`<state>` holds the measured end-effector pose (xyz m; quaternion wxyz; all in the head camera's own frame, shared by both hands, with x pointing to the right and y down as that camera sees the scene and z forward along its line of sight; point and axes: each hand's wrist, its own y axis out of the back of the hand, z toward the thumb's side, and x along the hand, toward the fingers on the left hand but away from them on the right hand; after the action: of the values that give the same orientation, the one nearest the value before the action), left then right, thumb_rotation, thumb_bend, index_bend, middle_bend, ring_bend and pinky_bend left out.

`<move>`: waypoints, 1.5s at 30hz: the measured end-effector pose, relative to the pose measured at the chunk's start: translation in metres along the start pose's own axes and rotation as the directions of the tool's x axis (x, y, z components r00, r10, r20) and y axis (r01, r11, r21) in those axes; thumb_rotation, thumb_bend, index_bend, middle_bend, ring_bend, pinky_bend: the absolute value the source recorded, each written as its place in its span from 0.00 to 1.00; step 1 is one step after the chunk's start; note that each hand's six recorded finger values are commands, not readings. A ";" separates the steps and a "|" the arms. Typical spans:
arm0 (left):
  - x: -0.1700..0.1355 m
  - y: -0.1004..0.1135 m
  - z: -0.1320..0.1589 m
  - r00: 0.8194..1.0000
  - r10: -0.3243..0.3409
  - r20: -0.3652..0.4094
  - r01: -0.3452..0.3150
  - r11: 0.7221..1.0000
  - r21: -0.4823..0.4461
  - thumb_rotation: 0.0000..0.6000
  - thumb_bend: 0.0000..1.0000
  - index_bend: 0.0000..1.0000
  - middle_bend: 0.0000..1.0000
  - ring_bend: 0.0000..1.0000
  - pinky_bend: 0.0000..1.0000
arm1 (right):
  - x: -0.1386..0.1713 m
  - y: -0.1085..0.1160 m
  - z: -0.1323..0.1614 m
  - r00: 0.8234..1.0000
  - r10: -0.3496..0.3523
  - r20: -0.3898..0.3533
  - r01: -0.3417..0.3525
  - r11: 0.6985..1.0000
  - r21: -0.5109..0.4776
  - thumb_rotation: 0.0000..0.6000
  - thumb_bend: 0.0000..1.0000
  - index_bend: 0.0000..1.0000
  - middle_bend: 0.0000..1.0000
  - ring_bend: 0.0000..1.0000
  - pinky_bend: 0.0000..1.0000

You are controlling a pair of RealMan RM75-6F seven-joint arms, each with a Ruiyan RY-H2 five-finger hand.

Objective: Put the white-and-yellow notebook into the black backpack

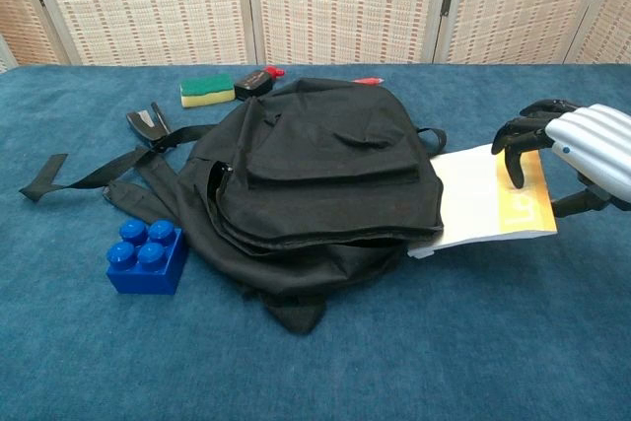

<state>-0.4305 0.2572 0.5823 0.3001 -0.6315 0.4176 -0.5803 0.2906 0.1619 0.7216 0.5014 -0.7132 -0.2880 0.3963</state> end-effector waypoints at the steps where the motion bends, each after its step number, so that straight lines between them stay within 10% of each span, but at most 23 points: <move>1: 0.001 0.000 0.001 1.000 -0.001 0.005 0.001 1.000 0.001 1.00 0.41 0.16 0.09 0.11 0.00 | 0.000 0.001 -0.001 1.000 -0.002 -0.001 0.002 1.000 0.006 1.00 0.43 0.72 0.37 0.34 0.17; 11: 0.024 0.005 0.023 0.992 0.002 0.125 -0.007 0.999 0.042 1.00 0.40 0.16 0.09 0.11 0.00 | -0.001 0.031 -0.008 0.991 -0.133 -0.010 0.133 0.989 0.060 1.00 0.52 0.77 0.41 0.39 0.18; 20: 0.063 -0.001 0.061 0.954 -0.066 0.292 0.049 0.997 0.062 1.00 0.40 0.22 0.09 0.12 0.00 | 0.002 0.099 -0.024 0.916 -0.401 -0.005 0.398 0.909 0.124 1.00 0.52 0.80 0.43 0.40 0.18; 30: 0.100 -0.027 0.138 0.832 -0.218 0.511 0.194 0.976 0.101 1.00 0.40 0.25 0.09 0.12 0.00 | 0.002 0.159 -0.027 0.842 -0.539 -0.030 0.535 0.826 0.178 1.00 0.52 0.80 0.43 0.41 0.19; 39: 0.114 -0.068 0.208 0.721 -0.338 0.606 0.290 0.940 0.179 1.00 0.39 0.25 0.09 0.12 0.00 | 0.012 0.185 -0.029 0.831 -0.555 -0.027 0.547 0.808 0.218 1.00 0.52 0.80 0.43 0.41 0.19; 45: 0.120 -0.095 0.237 0.694 -0.375 0.614 0.306 0.926 0.220 1.00 0.39 0.25 0.09 0.12 0.00 | 0.018 0.183 -0.032 0.840 -0.542 -0.011 0.530 0.817 0.229 1.00 0.52 0.80 0.43 0.41 0.19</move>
<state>-0.1827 0.1714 0.6872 0.3436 -0.8426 0.1343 -0.3924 0.3297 0.0997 0.5496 0.6613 -0.5313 -0.4442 0.2882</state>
